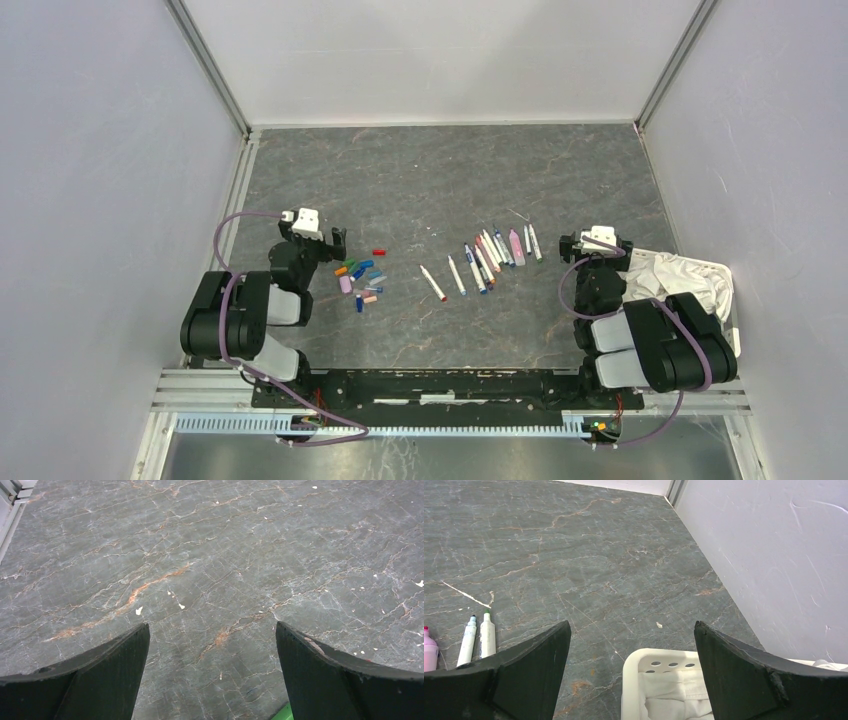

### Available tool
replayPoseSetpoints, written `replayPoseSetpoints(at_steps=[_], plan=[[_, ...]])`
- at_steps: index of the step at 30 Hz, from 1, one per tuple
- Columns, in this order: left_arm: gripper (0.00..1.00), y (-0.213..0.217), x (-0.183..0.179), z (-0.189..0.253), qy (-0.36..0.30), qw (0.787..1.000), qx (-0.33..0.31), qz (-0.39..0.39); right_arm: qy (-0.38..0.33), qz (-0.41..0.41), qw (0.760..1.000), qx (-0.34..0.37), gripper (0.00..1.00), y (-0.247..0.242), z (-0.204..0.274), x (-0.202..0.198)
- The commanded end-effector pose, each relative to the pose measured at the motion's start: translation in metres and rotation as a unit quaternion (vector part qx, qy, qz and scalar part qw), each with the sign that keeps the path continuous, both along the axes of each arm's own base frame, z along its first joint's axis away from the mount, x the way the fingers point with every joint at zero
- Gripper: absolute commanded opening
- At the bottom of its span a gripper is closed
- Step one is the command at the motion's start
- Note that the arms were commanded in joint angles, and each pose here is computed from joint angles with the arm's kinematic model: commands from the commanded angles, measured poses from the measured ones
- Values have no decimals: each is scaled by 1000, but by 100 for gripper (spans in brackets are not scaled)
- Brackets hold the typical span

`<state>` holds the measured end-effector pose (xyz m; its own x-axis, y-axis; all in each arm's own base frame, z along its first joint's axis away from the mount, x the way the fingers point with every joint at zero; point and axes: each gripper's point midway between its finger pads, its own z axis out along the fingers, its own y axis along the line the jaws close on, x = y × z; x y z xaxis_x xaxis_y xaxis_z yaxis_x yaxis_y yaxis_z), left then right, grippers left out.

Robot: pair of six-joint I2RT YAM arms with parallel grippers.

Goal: Open the pen caps

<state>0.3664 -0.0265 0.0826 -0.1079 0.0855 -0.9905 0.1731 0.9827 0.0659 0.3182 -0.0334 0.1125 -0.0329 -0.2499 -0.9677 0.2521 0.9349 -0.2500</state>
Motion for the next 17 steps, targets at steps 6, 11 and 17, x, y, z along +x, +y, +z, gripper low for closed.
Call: replayPoseSetpoints(at_steps=[6,11,17], plan=[[100,2,6,9,-11,1000,-24,12,31,4,1000,2,98,-3,-26,-28],[100,2,7,7,-8,1000,-24,12,30,3,1000,2,98,-3,-25,-29],[100,1,6,8,-9,1000,-24,10,31,3,1000,2,98,-3,-26,-29]])
